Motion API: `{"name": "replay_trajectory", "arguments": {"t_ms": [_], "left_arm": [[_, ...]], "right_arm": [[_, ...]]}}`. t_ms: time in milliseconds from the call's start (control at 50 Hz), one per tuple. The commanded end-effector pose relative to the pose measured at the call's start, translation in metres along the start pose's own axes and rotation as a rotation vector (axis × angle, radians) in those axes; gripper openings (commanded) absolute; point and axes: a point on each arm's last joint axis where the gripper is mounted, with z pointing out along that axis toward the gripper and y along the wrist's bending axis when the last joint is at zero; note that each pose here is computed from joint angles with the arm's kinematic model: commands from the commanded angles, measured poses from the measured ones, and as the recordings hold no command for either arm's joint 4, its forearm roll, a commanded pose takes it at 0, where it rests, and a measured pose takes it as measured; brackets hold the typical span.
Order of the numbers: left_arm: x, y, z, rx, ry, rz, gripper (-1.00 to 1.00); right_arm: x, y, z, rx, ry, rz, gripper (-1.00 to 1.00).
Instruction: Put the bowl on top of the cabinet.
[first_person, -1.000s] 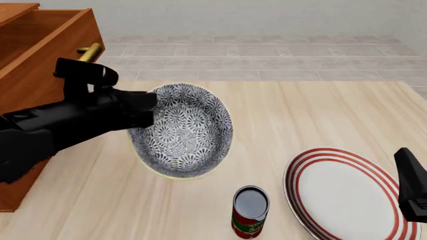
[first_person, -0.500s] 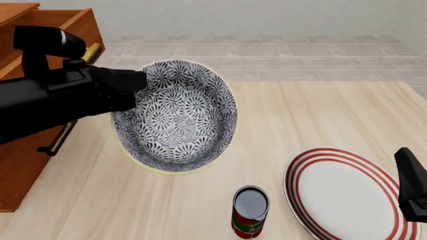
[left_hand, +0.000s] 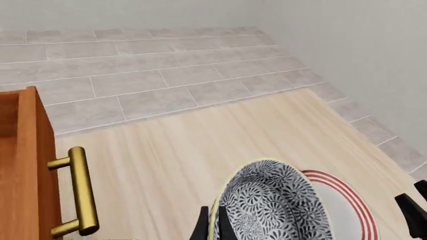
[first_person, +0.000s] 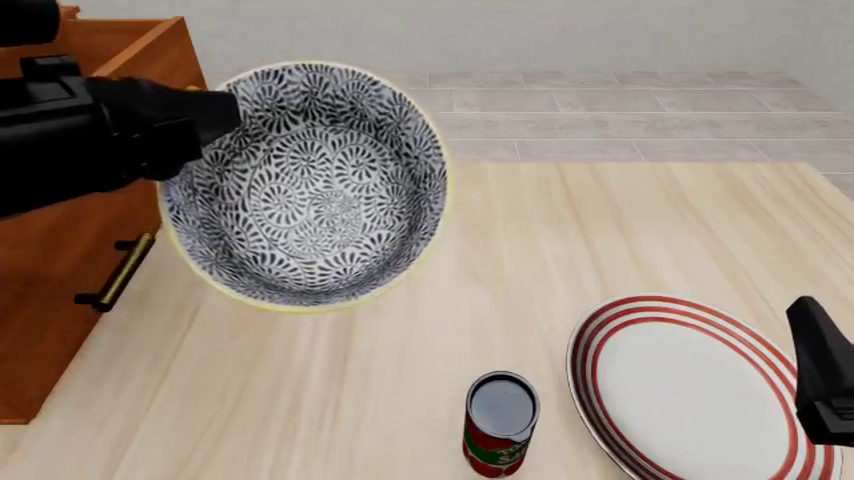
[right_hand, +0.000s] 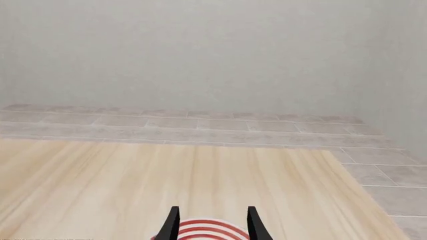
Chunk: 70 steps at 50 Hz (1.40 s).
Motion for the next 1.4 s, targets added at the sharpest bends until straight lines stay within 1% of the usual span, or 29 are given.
{"name": "replay_trajectory", "arguments": {"t_ms": [20,160,280,400,540,800,920,980,1000,1040,1060,1400], "left_arm": [[-0.01,0.004,-0.011,-0.025,-0.019,-0.026,-1.0],[-0.018,0.01,-0.015,-0.065,-0.031,-0.014,-1.0],[-0.02,0.011,-0.018,-0.074,-0.034,-0.012,-1.0],[-0.024,0.012,-0.02,-0.083,-0.042,-0.027,-1.0],[-0.034,0.015,-0.024,-0.113,-0.063,-0.037,-1.0],[-0.04,0.02,-0.023,-0.143,-0.071,-0.05,-1.0],[-0.048,0.023,-0.025,-0.164,-0.088,-0.057,-1.0],[-0.051,0.025,-0.025,-0.177,-0.097,-0.069,-1.0],[-0.054,0.027,-0.025,-0.192,-0.107,-0.079,-1.0],[-0.054,0.027,-0.024,-0.187,-0.104,-0.094,-1.0],[-0.056,0.026,-0.026,-0.186,-0.107,-0.085,-1.0],[-0.067,0.042,-0.022,-0.263,-0.145,-0.116,-1.0]], "right_arm": [[0.001,0.0,0.0,-0.004,0.003,-0.009,1.0],[0.001,0.0,0.0,-0.006,0.004,-0.013,1.0],[0.001,0.0,0.0,-0.006,0.003,-0.014,1.0],[0.001,0.0,0.0,-0.006,0.003,-0.015,1.0],[0.001,0.0,0.0,-0.006,0.003,-0.015,1.0],[0.002,0.0,0.0,-0.007,0.004,-0.017,1.0],[0.002,0.0,0.0,-0.006,0.004,-0.017,1.0],[0.002,0.0,0.0,-0.006,0.004,-0.018,1.0],[0.002,0.0,0.0,-0.006,0.005,-0.017,1.0],[0.002,0.0,0.0,-0.006,0.005,-0.017,1.0],[0.002,0.0,0.0,-0.006,0.005,-0.018,1.0],[0.002,0.0,0.0,-0.006,0.006,-0.018,1.0]]}}
